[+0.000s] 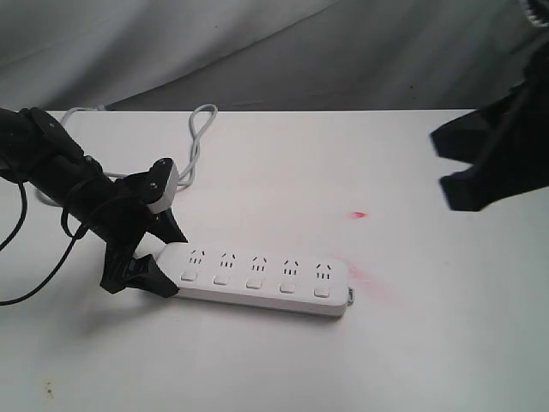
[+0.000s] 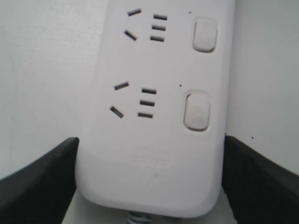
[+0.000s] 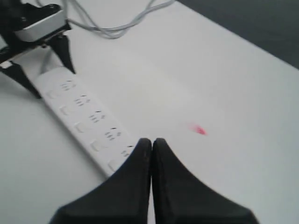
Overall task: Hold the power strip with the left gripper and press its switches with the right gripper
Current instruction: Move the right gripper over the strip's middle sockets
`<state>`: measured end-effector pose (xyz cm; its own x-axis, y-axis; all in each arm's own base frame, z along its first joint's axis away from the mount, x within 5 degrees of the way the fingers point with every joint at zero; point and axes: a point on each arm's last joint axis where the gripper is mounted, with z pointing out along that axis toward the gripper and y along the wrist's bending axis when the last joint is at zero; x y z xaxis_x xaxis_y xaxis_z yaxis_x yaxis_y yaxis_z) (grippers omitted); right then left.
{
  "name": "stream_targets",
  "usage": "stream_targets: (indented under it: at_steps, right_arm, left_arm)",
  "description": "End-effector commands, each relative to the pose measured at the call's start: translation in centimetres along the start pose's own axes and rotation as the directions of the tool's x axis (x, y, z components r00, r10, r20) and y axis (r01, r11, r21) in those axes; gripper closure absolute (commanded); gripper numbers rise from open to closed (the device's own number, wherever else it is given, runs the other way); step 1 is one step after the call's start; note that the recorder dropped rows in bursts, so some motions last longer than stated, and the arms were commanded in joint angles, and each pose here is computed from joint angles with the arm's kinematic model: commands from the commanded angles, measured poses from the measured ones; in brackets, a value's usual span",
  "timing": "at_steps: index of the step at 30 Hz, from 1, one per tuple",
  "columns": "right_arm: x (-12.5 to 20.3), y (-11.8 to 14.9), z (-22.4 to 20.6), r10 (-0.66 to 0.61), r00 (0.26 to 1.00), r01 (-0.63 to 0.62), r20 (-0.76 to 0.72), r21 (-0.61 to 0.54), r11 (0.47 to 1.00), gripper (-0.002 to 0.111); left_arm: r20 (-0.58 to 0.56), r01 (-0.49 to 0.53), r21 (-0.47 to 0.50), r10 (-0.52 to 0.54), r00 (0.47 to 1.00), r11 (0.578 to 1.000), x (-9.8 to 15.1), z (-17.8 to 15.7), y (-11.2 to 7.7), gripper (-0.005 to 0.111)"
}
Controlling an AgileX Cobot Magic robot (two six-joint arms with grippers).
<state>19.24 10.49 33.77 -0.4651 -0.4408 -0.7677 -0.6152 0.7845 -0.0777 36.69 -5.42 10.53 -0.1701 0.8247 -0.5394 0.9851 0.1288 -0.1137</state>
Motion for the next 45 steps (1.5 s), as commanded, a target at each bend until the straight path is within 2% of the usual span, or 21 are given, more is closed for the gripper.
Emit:
stream_targets:
  at_steps: [1,5,10,14,17,20,23,25,26,28,32,38,45]
  right_arm:
    - [-1.3,1.7,3.2,0.048,0.996,-0.058,-0.072,-0.141,0.988,0.108]
    - [-2.4,2.5,6.1,-0.027,0.991,-0.006,-0.13,-0.25,0.968,0.108]
    - [-4.5,3.1,9.1,-0.2,0.977,0.158,-0.069,-0.39,0.907,0.108]
    - [-5.7,3.1,12.0,-0.285,0.959,0.254,-0.002,-0.445,0.859,0.108]
    - [-5.5,3.2,15.4,-0.303,0.953,0.26,-0.015,-0.477,0.84,0.108]
    - [-4.5,3.3,18.6,-0.316,0.948,0.265,-0.033,-0.468,0.843,0.108]
    - [-3.7,4.7,21.2,-0.301,0.953,0.251,-0.036,-0.467,0.848,0.107]
    - [-3.3,5.9,22.2,-0.362,0.932,0.323,0.022,-0.504,0.801,0.097]
    - [-3.3,6.5,22.5,-0.363,0.931,0.332,0.044,-0.52,0.787,0.087]
    - [-3.3,6.8,22.7,-0.343,0.937,0.325,0.068,-0.533,0.782,0.071]
    - [-2.6,6.6,24.1,-0.355,0.933,0.335,0.06,-0.505,0.796,0.053]
    - [-1.8,6.8,25.6,-0.37,0.925,0.36,0.085,-0.506,0.784,0.045]
    - [-0.9,7.2,27.3,-0.421,0.898,0.429,0.131,-0.48,0.765,0.045]
  left_arm:
    - [-0.014,-0.009,0.032,0.01,1.0,0.999,0.1,0.3,-0.2,0.043]
    - [-0.014,-0.008,0.032,0.008,1.0,0.999,0.1,0.3,-0.2,0.043]
    - [-0.014,-0.008,0.032,0.008,1.0,0.999,0.1,0.3,-0.2,0.043]
    - [-0.014,-0.008,0.032,0.008,1.0,0.999,0.1,0.3,-0.2,0.043]
    - [-0.014,-0.01,0.032,0.01,1.0,0.999,0.1,0.3,-0.2,0.043]
    - [-0.014,-0.01,0.032,0.01,1.0,0.999,0.1,0.3,-0.2,0.043]
    - [-0.014,-0.01,0.032,0.01,1.0,0.999,0.1,0.3,-0.2,0.043]
    - [-0.014,-0.008,0.032,0.008,1.0,0.999,0.1,0.3,-0.2,0.043]
    - [-0.014,-0.008,0.032,0.008,1.0,0.999,0.1,0.3,-0.2,0.043]
    - [-0.014,-0.008,0.032,0.008,1.0,0.999,0.1,0.3,-0.2,0.043]
    - [-0.014,-0.008,0.032,0.008,1.0,0.999,0.1,0.3,-0.2,0.043]
    - [-0.014,-0.01,0.032,0.01,1.0,0.999,0.1,0.3,-0.2,0.043]
    - [-0.014,-0.01,0.032,0.01,1.0,0.999,0.1,0.3,-0.2,0.043]
